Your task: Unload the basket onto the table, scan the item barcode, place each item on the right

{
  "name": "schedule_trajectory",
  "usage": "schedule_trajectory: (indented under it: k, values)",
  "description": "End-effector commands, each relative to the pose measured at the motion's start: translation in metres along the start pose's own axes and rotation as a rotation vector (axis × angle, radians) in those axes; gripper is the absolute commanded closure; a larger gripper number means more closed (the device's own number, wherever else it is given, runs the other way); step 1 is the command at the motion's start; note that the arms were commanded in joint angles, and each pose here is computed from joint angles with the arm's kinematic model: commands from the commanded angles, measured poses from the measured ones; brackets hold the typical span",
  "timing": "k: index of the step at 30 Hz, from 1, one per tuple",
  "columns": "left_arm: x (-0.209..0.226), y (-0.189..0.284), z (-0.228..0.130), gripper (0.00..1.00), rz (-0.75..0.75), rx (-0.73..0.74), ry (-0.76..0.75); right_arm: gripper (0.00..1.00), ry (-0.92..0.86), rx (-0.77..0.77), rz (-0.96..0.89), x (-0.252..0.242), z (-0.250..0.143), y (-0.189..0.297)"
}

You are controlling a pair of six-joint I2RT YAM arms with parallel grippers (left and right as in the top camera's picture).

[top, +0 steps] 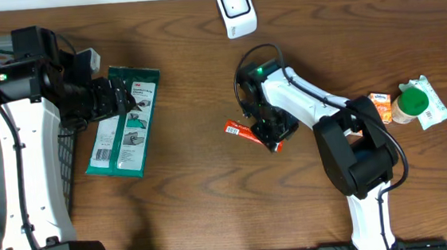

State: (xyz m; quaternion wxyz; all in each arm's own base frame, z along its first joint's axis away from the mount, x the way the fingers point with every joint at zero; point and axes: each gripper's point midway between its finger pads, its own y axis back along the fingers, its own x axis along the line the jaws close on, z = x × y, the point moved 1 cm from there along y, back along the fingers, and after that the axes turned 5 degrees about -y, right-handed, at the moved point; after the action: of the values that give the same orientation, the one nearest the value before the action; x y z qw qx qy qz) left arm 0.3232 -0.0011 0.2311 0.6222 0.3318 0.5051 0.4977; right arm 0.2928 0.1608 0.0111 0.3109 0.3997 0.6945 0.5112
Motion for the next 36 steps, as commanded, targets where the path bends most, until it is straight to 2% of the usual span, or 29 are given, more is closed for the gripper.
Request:
schedule_trajectory:
  k: [1,8,14,18,30,36]
  values:
    - [-0.002,0.004,-0.001,0.13,-0.005,-0.009,0.002,0.55,-0.001,-0.012,0.033,0.003,-0.002,-0.005]
    - [-0.002,0.004,-0.001,0.13,-0.005,-0.009,0.003,0.56,-0.001,-0.034,0.033,0.003,0.003,-0.010]
    - [-0.002,0.004,-0.001,0.13,-0.005,-0.009,0.003,0.53,0.005,-0.042,0.034,0.003,0.005,-0.010]
    - [-0.002,0.004,-0.001,0.13,-0.004,-0.009,0.002,0.65,0.045,-0.010,0.034,0.003,-0.002,-0.005]
    - [-0.002,0.004,-0.001,0.13,-0.005,-0.009,0.002,0.55,0.068,-0.024,0.033,0.001,0.003,0.015]
    - [-0.002,0.004,-0.001,0.13,-0.004,-0.009,0.003,0.54,0.060,-0.063,0.042,0.000,0.012,0.015]
